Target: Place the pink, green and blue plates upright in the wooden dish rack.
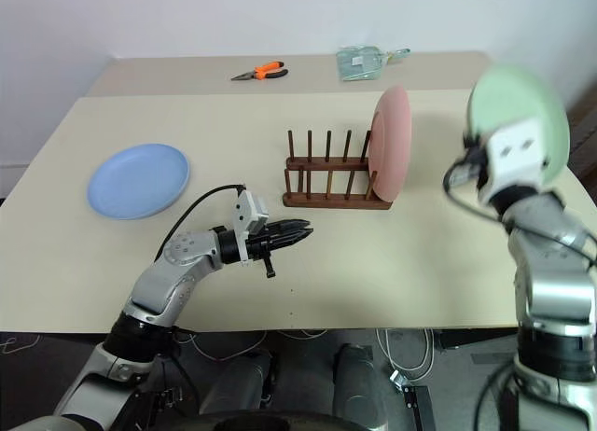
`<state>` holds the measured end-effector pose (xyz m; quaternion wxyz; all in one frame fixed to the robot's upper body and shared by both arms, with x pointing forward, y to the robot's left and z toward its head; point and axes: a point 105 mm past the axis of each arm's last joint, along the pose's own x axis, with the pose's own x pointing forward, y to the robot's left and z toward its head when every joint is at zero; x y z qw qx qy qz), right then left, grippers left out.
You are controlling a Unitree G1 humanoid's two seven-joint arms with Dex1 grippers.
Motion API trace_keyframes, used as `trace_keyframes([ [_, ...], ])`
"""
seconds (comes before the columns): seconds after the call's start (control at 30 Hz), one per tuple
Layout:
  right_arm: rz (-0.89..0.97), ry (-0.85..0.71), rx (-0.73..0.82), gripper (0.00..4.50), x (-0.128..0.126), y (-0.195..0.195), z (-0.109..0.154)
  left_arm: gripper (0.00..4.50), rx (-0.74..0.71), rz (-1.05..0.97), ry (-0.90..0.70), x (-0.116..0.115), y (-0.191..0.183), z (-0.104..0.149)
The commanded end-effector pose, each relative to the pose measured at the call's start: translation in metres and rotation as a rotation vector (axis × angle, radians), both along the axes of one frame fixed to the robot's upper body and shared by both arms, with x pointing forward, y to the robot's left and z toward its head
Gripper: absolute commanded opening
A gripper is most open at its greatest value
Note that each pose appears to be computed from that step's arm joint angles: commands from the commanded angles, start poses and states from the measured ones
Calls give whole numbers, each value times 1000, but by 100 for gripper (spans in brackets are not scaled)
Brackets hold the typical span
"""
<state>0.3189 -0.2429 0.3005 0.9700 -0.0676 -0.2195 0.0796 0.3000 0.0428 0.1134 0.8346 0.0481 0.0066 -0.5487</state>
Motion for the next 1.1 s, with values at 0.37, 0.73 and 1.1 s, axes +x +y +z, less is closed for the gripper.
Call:
trace_keyframes([
  [0.37,855,78,696,2,-40,131,62,62,52,149,-70,14,61,2],
  [0.73,643,322,772,2,2,137,0,62,43,166,-62,8,69,2],
  [1.1,471,219,531,309,22,124,7,137,-3,198,13,8,73,2],
])
